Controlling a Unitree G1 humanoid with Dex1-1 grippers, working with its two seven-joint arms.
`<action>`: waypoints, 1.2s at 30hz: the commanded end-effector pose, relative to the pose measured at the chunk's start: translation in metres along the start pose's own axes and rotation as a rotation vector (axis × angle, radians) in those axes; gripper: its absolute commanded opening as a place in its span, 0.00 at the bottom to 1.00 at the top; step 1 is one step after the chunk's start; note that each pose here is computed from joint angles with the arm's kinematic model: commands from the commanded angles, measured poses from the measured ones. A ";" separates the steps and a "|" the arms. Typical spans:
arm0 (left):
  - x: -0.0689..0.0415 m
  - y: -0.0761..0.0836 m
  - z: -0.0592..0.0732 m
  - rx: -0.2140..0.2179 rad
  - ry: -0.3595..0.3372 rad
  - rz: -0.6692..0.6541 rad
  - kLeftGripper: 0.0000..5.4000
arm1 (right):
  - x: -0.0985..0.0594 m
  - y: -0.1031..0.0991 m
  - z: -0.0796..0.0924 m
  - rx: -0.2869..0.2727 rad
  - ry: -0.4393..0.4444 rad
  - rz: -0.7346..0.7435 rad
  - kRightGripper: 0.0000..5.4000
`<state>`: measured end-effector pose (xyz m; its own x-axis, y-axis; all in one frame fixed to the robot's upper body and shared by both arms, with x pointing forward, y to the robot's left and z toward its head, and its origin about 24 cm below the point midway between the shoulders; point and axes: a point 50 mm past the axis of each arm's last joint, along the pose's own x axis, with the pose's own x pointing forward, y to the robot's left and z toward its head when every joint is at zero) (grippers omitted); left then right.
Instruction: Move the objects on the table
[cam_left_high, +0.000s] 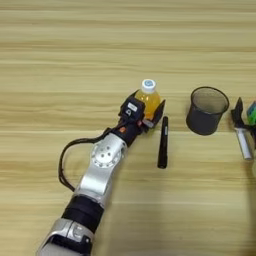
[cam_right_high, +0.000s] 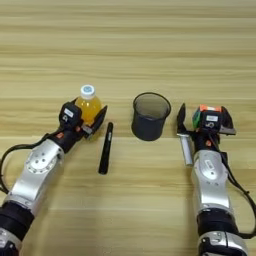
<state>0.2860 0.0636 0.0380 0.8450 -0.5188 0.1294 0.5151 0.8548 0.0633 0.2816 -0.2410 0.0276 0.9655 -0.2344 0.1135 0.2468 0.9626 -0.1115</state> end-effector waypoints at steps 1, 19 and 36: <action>-0.001 0.005 -0.010 0.013 0.035 0.019 0.63 | 0.002 0.001 0.002 0.001 -0.003 -0.002 1.00; -0.003 0.010 -0.013 0.036 0.051 0.057 0.99 | 0.002 0.002 0.002 -0.001 -0.003 -0.003 1.00; -0.029 0.003 0.003 0.019 0.032 0.090 0.99 | 0.002 0.007 0.003 -0.001 -0.006 0.003 1.00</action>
<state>0.2684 0.0776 0.0366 0.8896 -0.4410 0.1188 0.4357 0.8975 0.0688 0.2821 -0.2368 0.0267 0.9657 -0.2336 0.1130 0.2464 0.9621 -0.1165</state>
